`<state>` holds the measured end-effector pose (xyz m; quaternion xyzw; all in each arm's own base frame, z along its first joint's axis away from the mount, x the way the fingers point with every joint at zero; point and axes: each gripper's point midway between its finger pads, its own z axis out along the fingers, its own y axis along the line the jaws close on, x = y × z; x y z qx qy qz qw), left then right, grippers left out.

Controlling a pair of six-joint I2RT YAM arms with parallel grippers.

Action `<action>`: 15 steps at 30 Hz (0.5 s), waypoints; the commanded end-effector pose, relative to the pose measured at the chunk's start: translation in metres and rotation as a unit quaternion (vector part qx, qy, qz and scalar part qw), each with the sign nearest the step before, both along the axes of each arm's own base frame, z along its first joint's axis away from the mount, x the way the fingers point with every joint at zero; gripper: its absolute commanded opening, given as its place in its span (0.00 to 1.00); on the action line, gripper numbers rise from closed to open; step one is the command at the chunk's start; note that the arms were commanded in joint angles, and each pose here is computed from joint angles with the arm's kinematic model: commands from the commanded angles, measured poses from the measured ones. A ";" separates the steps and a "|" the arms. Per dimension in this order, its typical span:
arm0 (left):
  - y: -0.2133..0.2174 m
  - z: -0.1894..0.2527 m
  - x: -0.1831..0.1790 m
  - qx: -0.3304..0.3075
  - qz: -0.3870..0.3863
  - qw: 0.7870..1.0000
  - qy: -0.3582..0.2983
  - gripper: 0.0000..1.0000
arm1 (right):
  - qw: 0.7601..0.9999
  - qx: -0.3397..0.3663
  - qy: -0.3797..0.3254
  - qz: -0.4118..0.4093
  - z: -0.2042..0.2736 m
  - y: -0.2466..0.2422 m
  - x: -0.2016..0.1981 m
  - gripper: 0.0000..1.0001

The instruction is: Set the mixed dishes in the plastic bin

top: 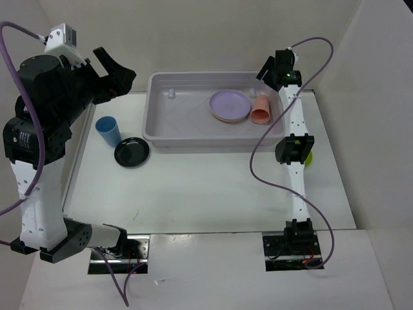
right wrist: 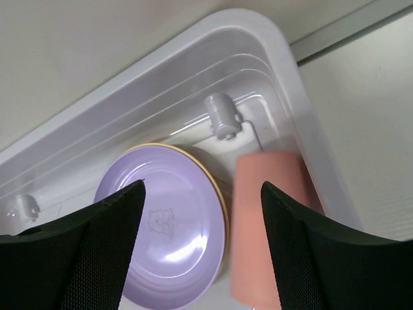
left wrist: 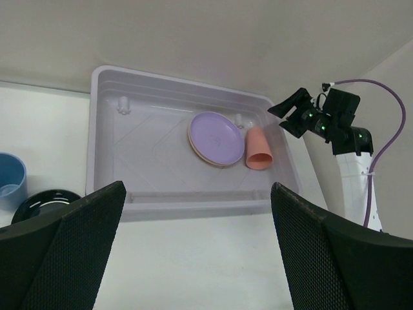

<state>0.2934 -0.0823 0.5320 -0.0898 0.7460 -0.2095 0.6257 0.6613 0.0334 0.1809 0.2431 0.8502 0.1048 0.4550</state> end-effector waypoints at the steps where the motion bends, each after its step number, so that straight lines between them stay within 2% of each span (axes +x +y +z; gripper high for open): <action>1: 0.010 0.015 -0.001 0.013 0.018 0.999 -0.032 0.99 | 0.998 0.013 -0.065 0.013 0.040 0.010 0.011 0.77; 6: 0.021 0.002 0.008 0.033 0.050 0.998 -0.017 0.99 | 0.996 0.001 -0.084 0.020 0.079 0.008 -0.003 0.80; 8: 0.028 -0.026 0.021 0.053 0.075 0.996 0.021 0.99 | 0.994 -0.007 -0.109 0.025 0.123 0.007 -0.021 0.80; 9: 0.030 -0.042 0.028 0.060 0.083 0.994 0.039 0.99 | 0.990 -0.011 -0.140 0.032 0.166 0.007 -0.038 0.81; 11: 0.041 -0.071 0.045 0.065 0.097 0.991 0.070 0.99 | 0.986 -0.016 -0.163 0.042 0.208 0.008 -0.065 0.81; 12: 0.042 -0.102 0.051 0.064 0.091 0.988 0.106 0.99 | 0.982 -0.016 -0.179 0.054 0.230 0.011 -0.079 0.81; 13: 0.040 -0.101 0.041 0.053 0.072 0.991 0.097 0.99 | 0.974 -0.019 -0.216 0.059 0.275 0.011 -0.108 0.81; 15: 0.065 -0.093 0.027 0.046 0.112 0.991 0.064 0.99 | 0.970 -0.031 -0.231 0.064 0.303 0.005 -0.139 0.82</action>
